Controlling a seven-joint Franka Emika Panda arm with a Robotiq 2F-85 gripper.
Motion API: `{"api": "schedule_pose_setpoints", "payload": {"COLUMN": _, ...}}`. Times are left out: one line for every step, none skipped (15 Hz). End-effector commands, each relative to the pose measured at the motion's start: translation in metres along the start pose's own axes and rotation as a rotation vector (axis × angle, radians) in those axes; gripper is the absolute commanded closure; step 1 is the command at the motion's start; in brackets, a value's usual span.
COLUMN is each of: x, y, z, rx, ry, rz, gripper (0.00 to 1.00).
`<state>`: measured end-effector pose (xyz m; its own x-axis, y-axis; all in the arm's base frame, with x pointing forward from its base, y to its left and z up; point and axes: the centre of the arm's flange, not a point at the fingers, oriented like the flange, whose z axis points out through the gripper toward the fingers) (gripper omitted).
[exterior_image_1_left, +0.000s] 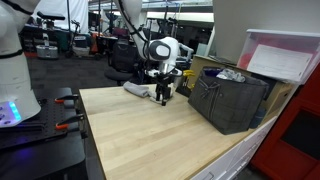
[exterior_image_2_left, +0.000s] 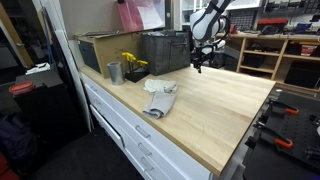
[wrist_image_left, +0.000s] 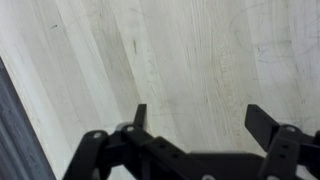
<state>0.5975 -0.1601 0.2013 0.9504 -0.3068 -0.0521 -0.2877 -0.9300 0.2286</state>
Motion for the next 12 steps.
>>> {"api": "schedule_pose_setpoints", "payload": {"x": -0.009, "y": 0.001, "z": -0.018, "rx": 0.046, "ry": 0.043, "rz": -0.023, "gripper": 0.00}}
{"api": "schedule_pose_setpoints", "payload": {"x": -0.014, "y": 0.004, "z": -0.023, "rx": 0.064, "ry": 0.045, "rz": -0.020, "gripper": 0.00}}
{"api": "schedule_pose_setpoints", "payload": {"x": -0.021, "y": 0.007, "z": -0.027, "rx": 0.086, "ry": 0.046, "rz": -0.016, "gripper": 0.00}}
{"api": "schedule_pose_setpoints", "payload": {"x": -0.027, "y": 0.009, "z": -0.030, "rx": 0.102, "ry": 0.043, "rz": -0.019, "gripper": 0.00}}
{"api": "schedule_pose_setpoints", "payload": {"x": -0.036, "y": 0.012, "z": -0.035, "rx": 0.126, "ry": 0.039, "rz": -0.023, "gripper": 0.00}}
{"api": "schedule_pose_setpoints", "payload": {"x": -0.044, "y": 0.016, "z": -0.039, "rx": 0.154, "ry": 0.027, "rz": -0.027, "gripper": 0.00}}
{"api": "schedule_pose_setpoints", "payload": {"x": -0.052, "y": 0.021, "z": -0.045, "rx": 0.185, "ry": 0.017, "rz": -0.035, "gripper": 0.00}}
{"api": "schedule_pose_setpoints", "payload": {"x": -0.060, "y": 0.025, "z": -0.049, "rx": 0.212, "ry": 0.012, "rz": -0.043, "gripper": 0.00}}
{"api": "schedule_pose_setpoints", "payload": {"x": -0.066, "y": 0.029, "z": -0.054, "rx": 0.240, "ry": 0.012, "rz": -0.056, "gripper": 0.00}}
{"api": "schedule_pose_setpoints", "payload": {"x": -0.074, "y": 0.034, "z": -0.061, "rx": 0.260, "ry": 0.017, "rz": -0.069, "gripper": 0.00}}
{"api": "schedule_pose_setpoints", "payload": {"x": -0.080, "y": 0.039, "z": -0.068, "rx": 0.279, "ry": 0.018, "rz": -0.081, "gripper": 0.00}}
{"api": "schedule_pose_setpoints", "payload": {"x": -0.086, "y": 0.043, "z": -0.075, "rx": 0.291, "ry": 0.026, "rz": -0.091, "gripper": 0.00}}
